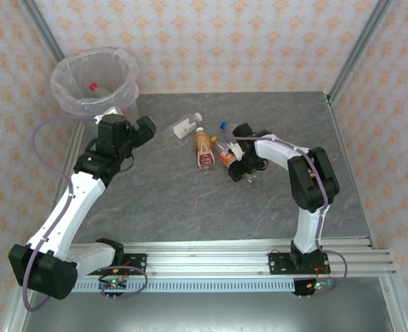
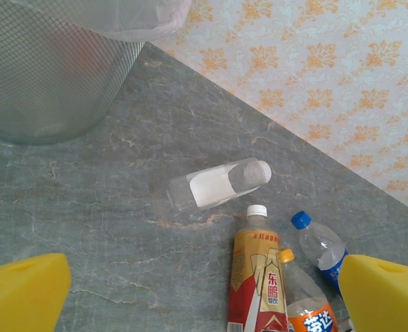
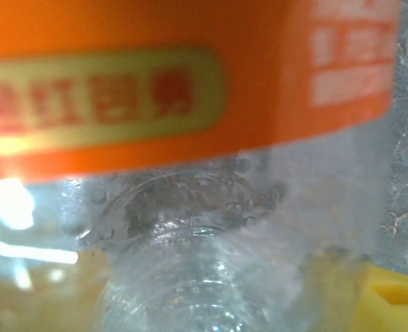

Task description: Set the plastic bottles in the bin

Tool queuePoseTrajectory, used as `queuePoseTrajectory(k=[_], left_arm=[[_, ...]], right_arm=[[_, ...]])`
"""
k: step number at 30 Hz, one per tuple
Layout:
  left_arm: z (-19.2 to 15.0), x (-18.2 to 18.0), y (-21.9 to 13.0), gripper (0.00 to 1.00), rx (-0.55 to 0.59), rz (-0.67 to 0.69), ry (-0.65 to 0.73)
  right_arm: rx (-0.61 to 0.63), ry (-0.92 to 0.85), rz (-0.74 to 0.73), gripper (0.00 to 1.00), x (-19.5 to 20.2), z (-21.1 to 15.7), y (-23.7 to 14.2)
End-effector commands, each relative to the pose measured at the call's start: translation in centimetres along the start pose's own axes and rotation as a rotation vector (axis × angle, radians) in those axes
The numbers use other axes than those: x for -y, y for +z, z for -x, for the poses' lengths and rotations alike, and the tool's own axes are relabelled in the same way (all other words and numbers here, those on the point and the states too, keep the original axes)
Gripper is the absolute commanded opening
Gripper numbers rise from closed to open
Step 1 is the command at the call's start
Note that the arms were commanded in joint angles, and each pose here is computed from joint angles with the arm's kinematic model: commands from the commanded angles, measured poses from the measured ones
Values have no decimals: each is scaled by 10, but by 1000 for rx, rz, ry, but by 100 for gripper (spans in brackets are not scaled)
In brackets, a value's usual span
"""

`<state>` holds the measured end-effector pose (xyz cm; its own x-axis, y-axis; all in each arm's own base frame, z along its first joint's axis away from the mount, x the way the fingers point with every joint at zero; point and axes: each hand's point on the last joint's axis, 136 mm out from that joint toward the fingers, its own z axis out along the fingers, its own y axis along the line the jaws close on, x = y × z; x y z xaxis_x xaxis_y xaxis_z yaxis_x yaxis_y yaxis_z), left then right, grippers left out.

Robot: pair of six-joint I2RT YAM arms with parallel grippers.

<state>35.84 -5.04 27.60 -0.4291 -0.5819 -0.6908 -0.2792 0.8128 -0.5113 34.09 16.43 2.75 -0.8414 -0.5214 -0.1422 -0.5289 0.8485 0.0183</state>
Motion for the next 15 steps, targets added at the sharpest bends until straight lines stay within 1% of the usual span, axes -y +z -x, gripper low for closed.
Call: queuePoseTrajectory(k=[1,3,6,9,11,15], left_arm=[[-2,-9,2,100,1,36,14],[-1,-9,1,100,1,37,16],[-2,-9,2,100,-1,42,19],[-3,-11,4,100,-5,48,21],[-4,-11,6,100,-8,50,22],[-5,-13,9,100,-13,64,13]], right_arm=[[-25,39,-6,75,3,1,6],[-26,58,-10,73,4,3,7],[-23,59,-3,67,2,3,8],[26,55,3,64,1,7,4],[50,57,4,58,0,8,0],[68,50,56,55,-10,7,-8]])
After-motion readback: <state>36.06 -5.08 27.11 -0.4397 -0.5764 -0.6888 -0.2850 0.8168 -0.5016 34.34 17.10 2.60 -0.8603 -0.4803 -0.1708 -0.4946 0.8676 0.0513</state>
